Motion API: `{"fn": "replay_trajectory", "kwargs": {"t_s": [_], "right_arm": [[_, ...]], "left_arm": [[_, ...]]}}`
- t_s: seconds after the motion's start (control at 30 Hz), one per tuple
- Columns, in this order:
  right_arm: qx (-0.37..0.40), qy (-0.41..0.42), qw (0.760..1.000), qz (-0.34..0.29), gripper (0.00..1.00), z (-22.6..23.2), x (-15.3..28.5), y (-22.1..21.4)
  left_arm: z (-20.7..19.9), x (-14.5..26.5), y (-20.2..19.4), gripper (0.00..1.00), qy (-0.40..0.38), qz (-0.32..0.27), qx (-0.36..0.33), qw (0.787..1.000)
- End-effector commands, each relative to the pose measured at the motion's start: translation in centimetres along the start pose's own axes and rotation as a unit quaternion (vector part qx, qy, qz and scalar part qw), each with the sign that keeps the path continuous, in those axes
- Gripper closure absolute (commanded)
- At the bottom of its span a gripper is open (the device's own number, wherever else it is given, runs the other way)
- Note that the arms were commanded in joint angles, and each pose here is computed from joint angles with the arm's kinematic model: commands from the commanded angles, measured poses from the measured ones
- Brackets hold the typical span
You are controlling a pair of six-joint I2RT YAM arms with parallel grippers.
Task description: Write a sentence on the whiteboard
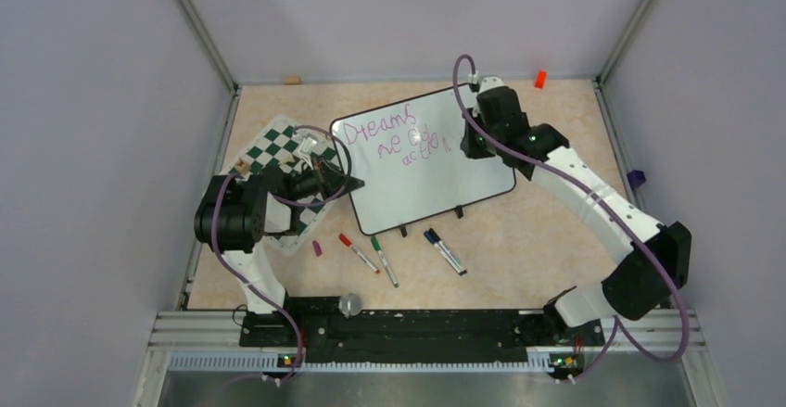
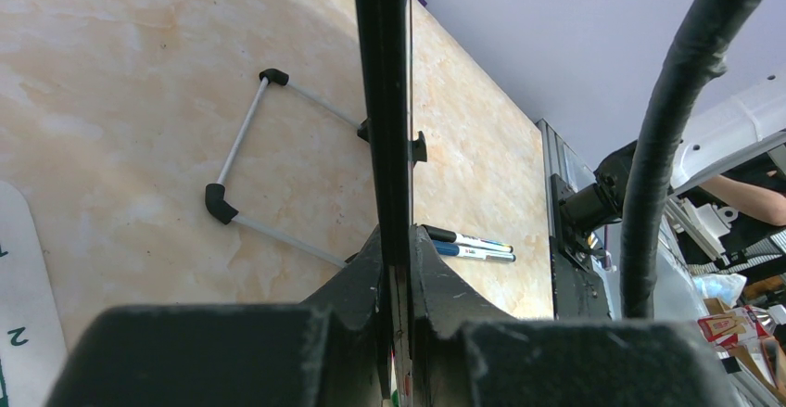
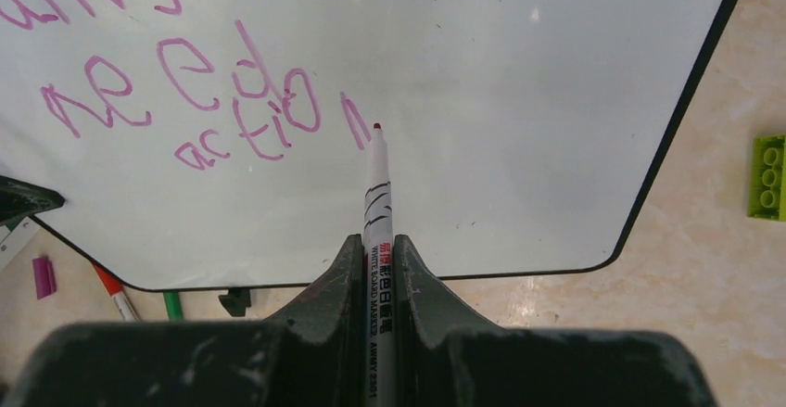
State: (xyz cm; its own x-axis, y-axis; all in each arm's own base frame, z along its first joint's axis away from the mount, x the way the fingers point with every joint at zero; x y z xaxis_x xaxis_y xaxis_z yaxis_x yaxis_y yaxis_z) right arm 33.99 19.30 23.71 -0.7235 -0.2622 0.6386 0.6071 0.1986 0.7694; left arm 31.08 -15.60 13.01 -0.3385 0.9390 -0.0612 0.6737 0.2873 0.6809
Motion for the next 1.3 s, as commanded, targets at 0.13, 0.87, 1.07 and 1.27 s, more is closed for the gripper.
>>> {"fn": "replay_trajectory", "kwargs": {"t_s": [0.13,0.87,1.07,1.27], "right_arm": [[0.004,0.024,0.999,-0.049,1.00,2.2,2.1,-0.2],[0.032,0.046,0.998,-0.038,1.00,6.2,-0.6,-2.9],[0.044,0.049,0.997,-0.032,1.00,6.7,-1.2,-3.4],[0.047,0.047,0.998,-0.024,1.00,6.8,-1.7,-3.8]], "left_arm": [[-1.0,0.1,-0.9,1.00,-0.041,0.035,-0.076,0.996],[-1.2,0.1,-0.9,1.00,-0.040,0.034,-0.076,0.996],[-1.1,0.1,-0.9,1.00,-0.040,0.034,-0.076,0.996],[-1.1,0.1,-0.9,1.00,-0.041,0.035,-0.077,0.996]]}}
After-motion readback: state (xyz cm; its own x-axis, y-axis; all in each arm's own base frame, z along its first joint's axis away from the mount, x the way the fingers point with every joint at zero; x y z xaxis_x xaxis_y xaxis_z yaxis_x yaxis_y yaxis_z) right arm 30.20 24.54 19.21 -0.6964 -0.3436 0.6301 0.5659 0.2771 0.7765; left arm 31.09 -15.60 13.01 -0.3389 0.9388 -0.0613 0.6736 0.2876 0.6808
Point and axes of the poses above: each gripper's point midway between its finger pads, its own x axis back along the fingers, its own z axis along the line the jaws close on, y = z × x, the point moved 2 cm from there along x, back along the fingers, and after that the axes turned 8 degrees about x, right-handed, at the moved point
